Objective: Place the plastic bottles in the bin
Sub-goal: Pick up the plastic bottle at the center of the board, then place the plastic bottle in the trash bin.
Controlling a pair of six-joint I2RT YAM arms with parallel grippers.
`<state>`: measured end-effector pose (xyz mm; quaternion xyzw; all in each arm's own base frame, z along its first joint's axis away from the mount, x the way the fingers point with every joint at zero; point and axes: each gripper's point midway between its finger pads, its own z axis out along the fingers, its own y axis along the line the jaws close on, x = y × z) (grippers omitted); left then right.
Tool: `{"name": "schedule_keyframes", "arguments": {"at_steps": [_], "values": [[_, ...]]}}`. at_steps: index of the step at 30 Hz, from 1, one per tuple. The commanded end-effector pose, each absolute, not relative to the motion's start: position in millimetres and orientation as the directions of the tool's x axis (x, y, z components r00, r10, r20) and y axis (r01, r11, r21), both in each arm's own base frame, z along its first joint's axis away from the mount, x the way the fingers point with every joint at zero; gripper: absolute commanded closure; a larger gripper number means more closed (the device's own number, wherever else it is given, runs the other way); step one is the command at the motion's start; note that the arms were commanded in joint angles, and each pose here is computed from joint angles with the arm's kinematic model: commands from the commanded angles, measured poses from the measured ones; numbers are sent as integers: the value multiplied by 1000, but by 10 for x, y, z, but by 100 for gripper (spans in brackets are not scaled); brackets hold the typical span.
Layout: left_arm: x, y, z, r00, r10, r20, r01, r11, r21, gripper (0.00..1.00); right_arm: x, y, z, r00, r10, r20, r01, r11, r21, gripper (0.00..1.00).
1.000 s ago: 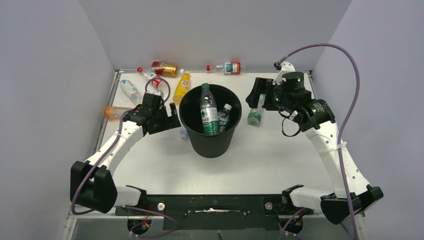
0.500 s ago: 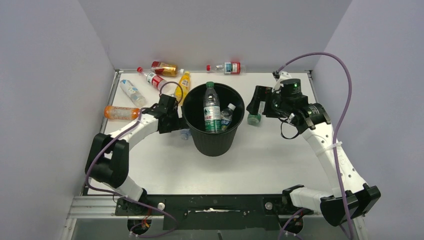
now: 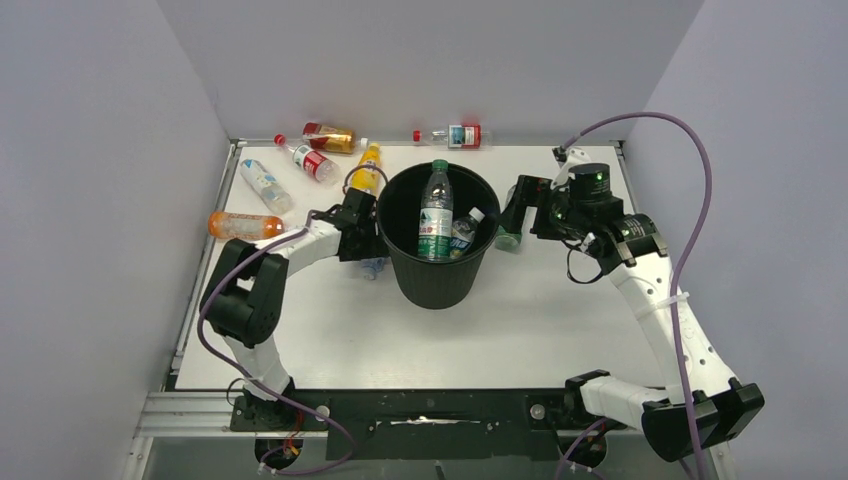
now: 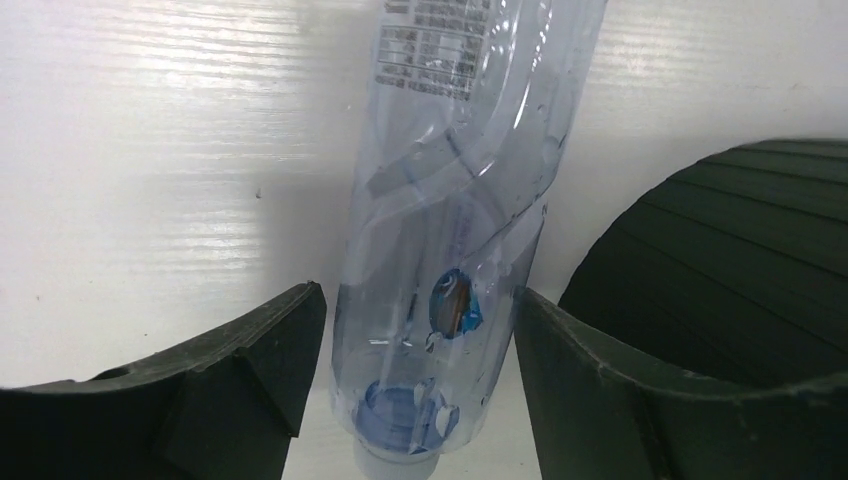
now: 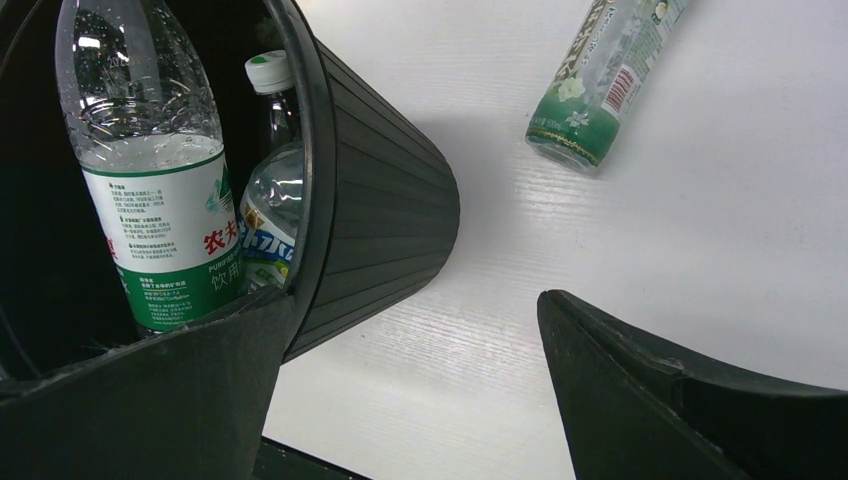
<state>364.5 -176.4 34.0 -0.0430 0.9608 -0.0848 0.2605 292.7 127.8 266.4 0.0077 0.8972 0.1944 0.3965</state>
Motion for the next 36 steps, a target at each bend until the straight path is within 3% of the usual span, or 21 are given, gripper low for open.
{"name": "schedule_keyframes", "arguments": {"at_steps": [1, 5, 12, 20, 29, 36], "values": [[3780, -1874, 426, -830, -115, -546, -6, 980, -197, 41, 2951, 1266, 2778, -646, 181, -742, -163, 917, 365, 2], [3666, -1833, 497, -829, -117, -546, -8, 980, -198, 50, 2952, 1258, 2749, -649, 182, -739, -162, 916, 367, 2], [3376, -1695, 1006, -806, -150, -572, -18, 973, -231, 51, 2951, 1223, 2747, -647, 184, -740, -157, 918, 365, 2], [3096, -1546, 2006, -737, -200, -646, 1, 955, -297, 51, 2927, 1159, 2796, -638, 190, -746, -149, 920, 362, 2], [3104, -1597, 3223, -605, -259, -753, 91, 917, -388, 51, 2900, 1151, 2846, -630, 197, -751, -152, 917, 369, 2], [3281, -1841, 3685, -562, -270, -782, 186, 880, -438, 51, 2877, 1153, 2865, -627, 205, -752, -153, 914, 376, 2]]}}
